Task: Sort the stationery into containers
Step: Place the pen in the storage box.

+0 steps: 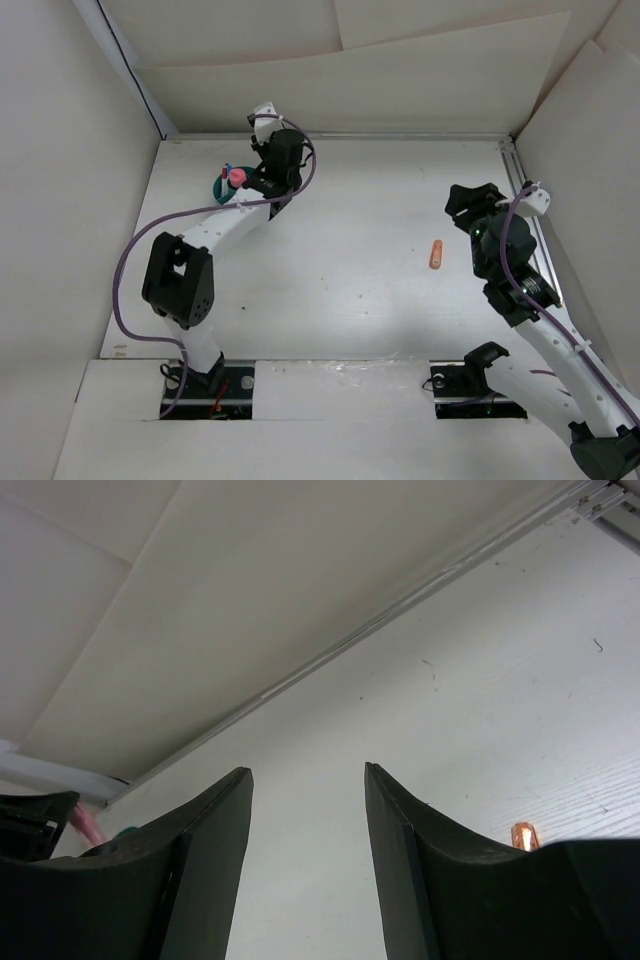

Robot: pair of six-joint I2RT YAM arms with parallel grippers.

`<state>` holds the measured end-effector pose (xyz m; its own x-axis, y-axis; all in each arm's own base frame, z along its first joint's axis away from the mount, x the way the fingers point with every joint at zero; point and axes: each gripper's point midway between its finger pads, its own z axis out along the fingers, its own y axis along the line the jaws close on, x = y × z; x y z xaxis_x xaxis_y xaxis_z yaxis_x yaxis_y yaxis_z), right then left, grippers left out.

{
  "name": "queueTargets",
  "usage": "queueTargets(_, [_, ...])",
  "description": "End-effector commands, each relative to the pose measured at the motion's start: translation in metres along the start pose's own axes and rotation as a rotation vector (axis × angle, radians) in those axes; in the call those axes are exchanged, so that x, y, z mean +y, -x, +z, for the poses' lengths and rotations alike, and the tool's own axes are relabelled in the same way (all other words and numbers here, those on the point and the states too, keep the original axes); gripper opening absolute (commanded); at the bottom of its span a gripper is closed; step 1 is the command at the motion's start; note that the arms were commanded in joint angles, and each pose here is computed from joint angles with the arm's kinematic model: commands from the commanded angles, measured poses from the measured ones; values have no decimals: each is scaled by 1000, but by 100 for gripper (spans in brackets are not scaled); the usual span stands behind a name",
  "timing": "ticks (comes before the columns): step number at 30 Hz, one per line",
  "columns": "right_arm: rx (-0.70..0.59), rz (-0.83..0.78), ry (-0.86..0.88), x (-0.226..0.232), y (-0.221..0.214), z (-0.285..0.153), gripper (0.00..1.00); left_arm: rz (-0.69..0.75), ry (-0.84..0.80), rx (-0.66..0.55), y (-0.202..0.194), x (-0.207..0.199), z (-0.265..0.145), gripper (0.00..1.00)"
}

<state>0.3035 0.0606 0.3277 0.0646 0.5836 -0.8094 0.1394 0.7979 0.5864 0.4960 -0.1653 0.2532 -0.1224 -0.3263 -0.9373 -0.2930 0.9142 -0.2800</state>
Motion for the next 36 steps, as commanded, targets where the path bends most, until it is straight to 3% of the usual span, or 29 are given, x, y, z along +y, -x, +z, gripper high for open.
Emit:
queueTargets(1, [-31,14,26,6,9,1,55,31,57,-93,23,5,8,0])
queueTargets(6, [-25,14,33,7,8,1,55,212,141,-151,21,21,27,0])
queueTargets(10, [-19,9,29,7,5,2,55,261,191,-199,25,26,32,0])
queueTargets(20, [-25,14,33,8,7,3,55,494,321,-215,-9,55,50,0])
queueTargets(36, [-20,4,41,11,4,6,55,602,373,-221,-32,72,59,0])
